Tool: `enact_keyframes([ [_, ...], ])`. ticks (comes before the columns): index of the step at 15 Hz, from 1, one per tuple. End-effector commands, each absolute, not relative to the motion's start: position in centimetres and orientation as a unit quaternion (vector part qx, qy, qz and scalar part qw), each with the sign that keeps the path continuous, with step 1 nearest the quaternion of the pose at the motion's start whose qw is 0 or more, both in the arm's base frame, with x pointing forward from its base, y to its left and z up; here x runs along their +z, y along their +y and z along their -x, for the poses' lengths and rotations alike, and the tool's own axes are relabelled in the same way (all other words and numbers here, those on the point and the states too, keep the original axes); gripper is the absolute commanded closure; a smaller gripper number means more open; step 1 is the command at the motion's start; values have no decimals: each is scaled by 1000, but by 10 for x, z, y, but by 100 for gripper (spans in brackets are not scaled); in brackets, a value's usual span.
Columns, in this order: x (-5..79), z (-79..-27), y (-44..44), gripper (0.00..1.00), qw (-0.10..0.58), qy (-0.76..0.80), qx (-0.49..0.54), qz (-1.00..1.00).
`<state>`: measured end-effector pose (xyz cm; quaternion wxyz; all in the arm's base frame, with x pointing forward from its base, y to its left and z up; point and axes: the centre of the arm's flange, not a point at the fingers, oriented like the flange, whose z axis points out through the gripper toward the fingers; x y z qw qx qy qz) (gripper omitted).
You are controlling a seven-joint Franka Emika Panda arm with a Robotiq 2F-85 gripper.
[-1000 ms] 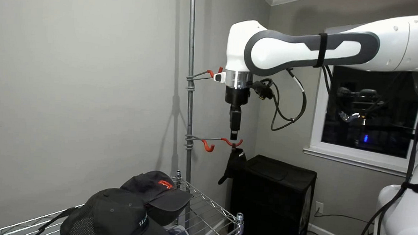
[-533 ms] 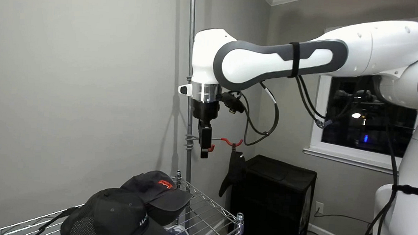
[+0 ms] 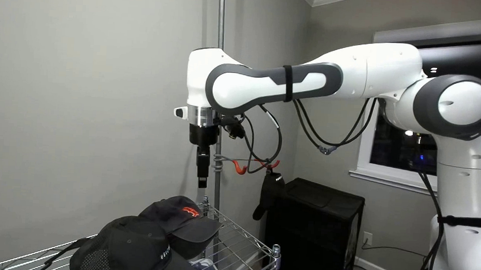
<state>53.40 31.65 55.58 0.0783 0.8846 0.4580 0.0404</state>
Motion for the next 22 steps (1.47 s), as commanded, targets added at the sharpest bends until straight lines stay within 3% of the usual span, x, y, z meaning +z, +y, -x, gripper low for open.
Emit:
enact_keyframes([
  [1, 544, -564, 358, 0, 80, 471, 35, -878],
  [7, 511, -589, 385, 0, 88, 463, 43, -881],
  [22, 464, -644, 346, 0, 87, 393, 35, -915],
])
